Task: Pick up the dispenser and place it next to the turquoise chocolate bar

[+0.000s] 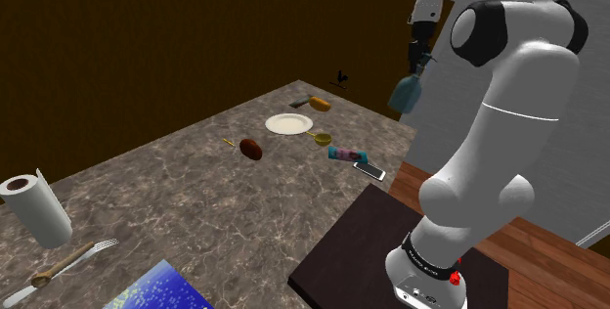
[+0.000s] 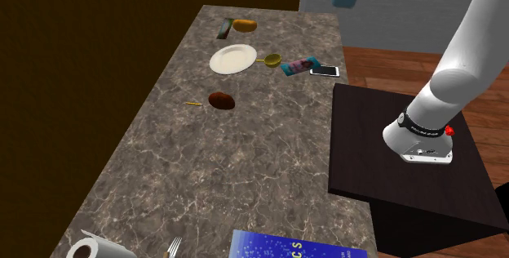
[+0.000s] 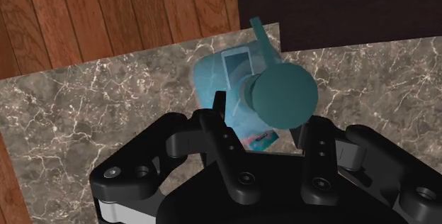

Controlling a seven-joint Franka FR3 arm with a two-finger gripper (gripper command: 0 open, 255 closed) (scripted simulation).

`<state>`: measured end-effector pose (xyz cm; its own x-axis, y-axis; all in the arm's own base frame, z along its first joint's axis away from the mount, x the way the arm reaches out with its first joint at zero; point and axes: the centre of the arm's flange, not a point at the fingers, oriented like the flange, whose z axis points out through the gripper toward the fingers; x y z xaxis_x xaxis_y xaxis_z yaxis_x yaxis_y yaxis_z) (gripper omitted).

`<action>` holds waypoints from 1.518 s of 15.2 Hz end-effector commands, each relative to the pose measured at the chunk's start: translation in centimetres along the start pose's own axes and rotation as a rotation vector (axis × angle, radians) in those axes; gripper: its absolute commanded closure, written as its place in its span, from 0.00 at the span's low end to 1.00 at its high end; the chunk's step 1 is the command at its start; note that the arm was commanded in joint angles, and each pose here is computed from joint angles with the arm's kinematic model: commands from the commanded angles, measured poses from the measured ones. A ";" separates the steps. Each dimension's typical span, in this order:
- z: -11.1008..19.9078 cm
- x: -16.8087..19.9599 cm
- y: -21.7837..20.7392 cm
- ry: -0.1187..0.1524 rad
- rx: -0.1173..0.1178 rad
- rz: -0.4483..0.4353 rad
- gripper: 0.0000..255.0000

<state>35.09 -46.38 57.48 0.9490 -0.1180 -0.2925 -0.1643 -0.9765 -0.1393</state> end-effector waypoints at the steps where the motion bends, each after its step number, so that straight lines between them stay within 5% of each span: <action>1: -0.1 -0.7 2.3 0.000 -0.001 -0.001 1.00; 5: -0.6 -2.1 8.0 0.000 -0.001 -0.001 1.00; 23: 8.4 0.7 9.4 0.000 -0.001 -0.001 1.00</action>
<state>31.95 -54.15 48.47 0.9491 -0.1164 -0.2926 -0.1630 -0.9767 -0.1399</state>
